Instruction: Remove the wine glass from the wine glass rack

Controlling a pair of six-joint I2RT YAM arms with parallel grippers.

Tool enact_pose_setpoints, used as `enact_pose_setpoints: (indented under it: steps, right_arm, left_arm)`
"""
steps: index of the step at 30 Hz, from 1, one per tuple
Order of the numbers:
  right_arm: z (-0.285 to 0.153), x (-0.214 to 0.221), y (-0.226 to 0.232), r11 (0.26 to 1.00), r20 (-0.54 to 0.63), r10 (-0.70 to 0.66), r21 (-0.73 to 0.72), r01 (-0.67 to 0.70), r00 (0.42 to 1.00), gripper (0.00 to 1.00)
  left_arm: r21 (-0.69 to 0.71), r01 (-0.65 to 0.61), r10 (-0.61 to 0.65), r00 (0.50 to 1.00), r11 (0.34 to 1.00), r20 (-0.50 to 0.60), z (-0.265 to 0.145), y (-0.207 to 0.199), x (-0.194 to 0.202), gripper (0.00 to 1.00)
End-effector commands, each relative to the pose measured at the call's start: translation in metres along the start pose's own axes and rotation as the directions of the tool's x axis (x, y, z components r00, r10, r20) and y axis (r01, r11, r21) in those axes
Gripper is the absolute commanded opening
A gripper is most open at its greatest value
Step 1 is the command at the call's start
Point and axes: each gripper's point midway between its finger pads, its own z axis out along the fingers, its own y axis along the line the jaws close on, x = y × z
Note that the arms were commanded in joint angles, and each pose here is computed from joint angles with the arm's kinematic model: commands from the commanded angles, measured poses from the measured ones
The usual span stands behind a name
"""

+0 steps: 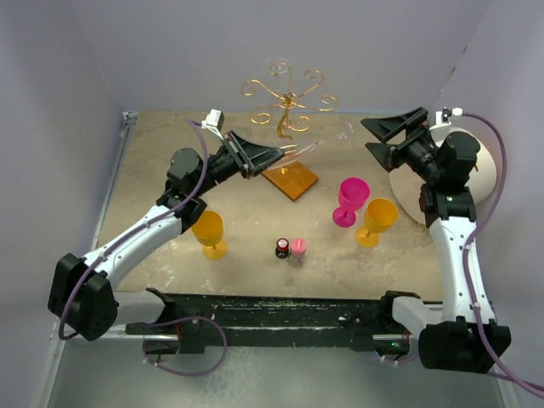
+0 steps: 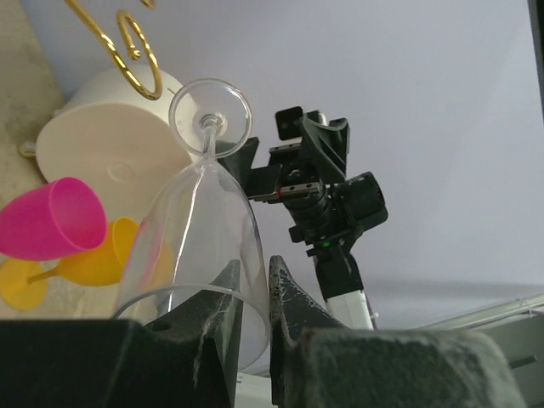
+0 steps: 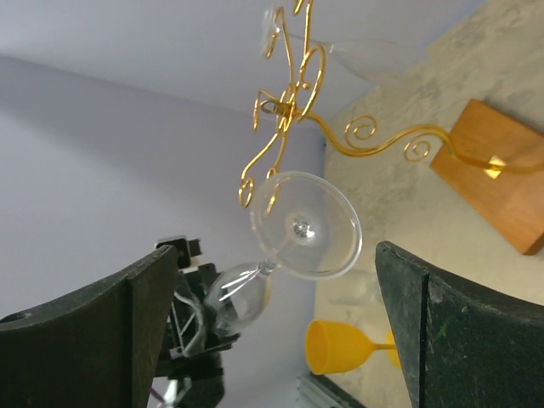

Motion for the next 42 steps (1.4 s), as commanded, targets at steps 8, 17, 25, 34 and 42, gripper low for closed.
enact_pose_setpoints:
  steps: [8,17,25,34,42]
  right_arm:
    - [-0.033,-0.033,0.019,0.928,0.179,-0.365,0.150,0.341,0.914,1.00]
    - [-0.061,-0.040,0.026,0.884,0.268,-0.463,0.210,0.418,0.845,1.00]
    - [-0.075,-0.050,0.037,0.836,0.296,-0.544,0.269,0.478,0.785,1.00]
    - [-0.077,-0.050,0.028,0.821,0.291,-0.565,0.297,0.488,0.772,1.00]
    - [-0.080,-0.049,0.031,0.798,0.284,-0.597,0.304,0.520,0.750,1.00]
  left_arm:
    - [-0.320,-0.241,0.247,0.969,0.916,-0.022,-0.063,-0.025,-0.021,0.00]
    - [-0.589,-0.358,0.344,0.928,0.725,-0.140,-0.111,-0.011,-0.027,0.00]
    - [-0.676,-0.410,0.353,0.907,0.612,-0.230,-0.135,0.003,-0.026,0.00]
    - [-0.738,-0.505,0.286,0.863,0.448,-0.417,-0.136,0.043,-0.034,0.00]
    - [-0.747,-0.566,0.202,0.824,0.348,-0.530,-0.126,0.085,-0.042,0.00]
